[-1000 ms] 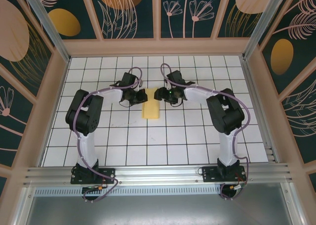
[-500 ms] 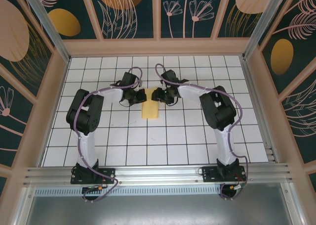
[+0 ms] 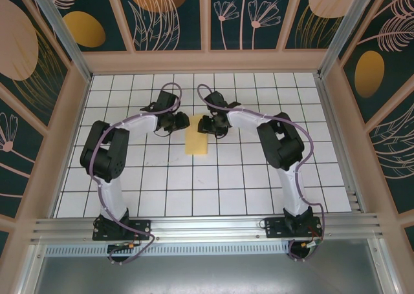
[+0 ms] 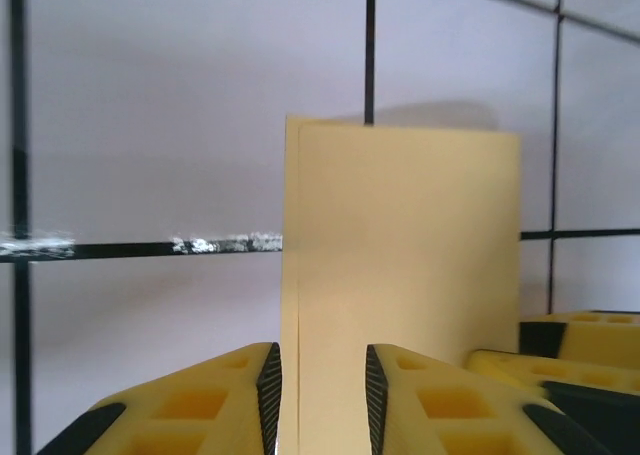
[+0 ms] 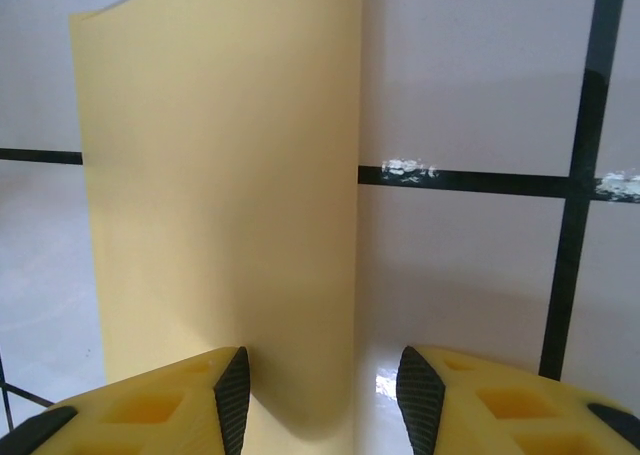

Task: Fold a paper plane with a square sheet of paper (pick it up from the middle)
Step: First fold in half a square sheet of paper at the center of the table, then hold the square sheet of paper at the center of the table.

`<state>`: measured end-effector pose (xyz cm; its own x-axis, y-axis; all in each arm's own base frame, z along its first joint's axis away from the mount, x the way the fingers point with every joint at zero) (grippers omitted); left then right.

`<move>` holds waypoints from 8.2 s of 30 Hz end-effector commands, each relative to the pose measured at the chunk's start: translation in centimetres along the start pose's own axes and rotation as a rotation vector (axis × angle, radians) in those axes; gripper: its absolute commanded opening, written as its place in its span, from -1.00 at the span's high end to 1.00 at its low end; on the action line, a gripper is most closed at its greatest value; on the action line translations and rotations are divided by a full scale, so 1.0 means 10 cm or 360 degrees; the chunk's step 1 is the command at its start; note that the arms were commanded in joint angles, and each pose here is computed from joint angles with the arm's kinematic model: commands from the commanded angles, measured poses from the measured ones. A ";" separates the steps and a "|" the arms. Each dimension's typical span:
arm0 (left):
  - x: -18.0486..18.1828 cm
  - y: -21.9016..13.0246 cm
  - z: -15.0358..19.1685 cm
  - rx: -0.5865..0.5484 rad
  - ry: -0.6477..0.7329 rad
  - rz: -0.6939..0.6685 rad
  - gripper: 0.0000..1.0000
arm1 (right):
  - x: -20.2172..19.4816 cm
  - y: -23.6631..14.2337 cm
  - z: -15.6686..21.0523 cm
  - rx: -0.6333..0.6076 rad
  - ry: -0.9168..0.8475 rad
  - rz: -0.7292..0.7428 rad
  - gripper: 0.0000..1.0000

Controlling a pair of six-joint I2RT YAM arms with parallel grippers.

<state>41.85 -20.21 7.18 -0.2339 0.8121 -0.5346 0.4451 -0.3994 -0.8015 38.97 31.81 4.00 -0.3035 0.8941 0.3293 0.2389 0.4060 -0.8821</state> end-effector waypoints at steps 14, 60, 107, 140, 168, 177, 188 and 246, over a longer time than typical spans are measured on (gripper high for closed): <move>0.04 -0.07 -0.12 -0.0170 -0.0129 0.0031 0.44 | -0.45 0.49 0.49 0.0267 0.0094 0.0345 -0.06; 0.26 0.51 0.39 0.0262 -0.0185 0.0046 0.95 | -0.18 0.31 0.24 0.0173 0.0110 0.0074 -0.06; -0.16 0.07 0.02 0.0024 -0.0112 0.0226 0.66 | -0.39 0.39 0.56 0.0285 0.0138 0.0131 0.23; -0.04 0.11 -0.09 -0.0082 -0.0172 0.0122 0.68 | -0.53 0.58 0.75 0.0400 0.0044 0.0344 0.13; 0.05 0.36 0.25 0.0186 -0.0150 0.0179 0.77 | -0.56 0.65 0.81 0.0441 0.0067 0.0358 0.12; 0.02 0.33 0.25 0.0186 -0.0140 0.0203 0.77 | -0.59 0.68 0.82 0.0452 0.0084 0.0384 0.11; -0.02 0.26 0.21 0.0150 -0.0125 0.0218 0.77 | -0.61 0.68 0.84 0.0462 0.0073 0.0386 0.16; 0.04 0.37 0.31 0.0200 -0.0114 0.0184 0.80 | -0.65 0.74 0.91 0.0501 0.0023 0.0377 0.15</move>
<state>40.80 -22.31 3.37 -0.2661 0.7149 -0.6466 0.3851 -0.5361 -0.7512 36.58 32.05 2.54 -0.3039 0.9033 0.3028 0.1137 0.3500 -0.9298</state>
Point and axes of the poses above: each hand's point on the last joint's axis, 136 mm out from that joint toward the fingers, its own y axis out along the fingers, its own x axis along the line the jaws close on, z = x × y, the point moved 2 cm from there along -y, back along the fingers, and after that the axes turned 13 degrees about -y, right-handed, at the moved point
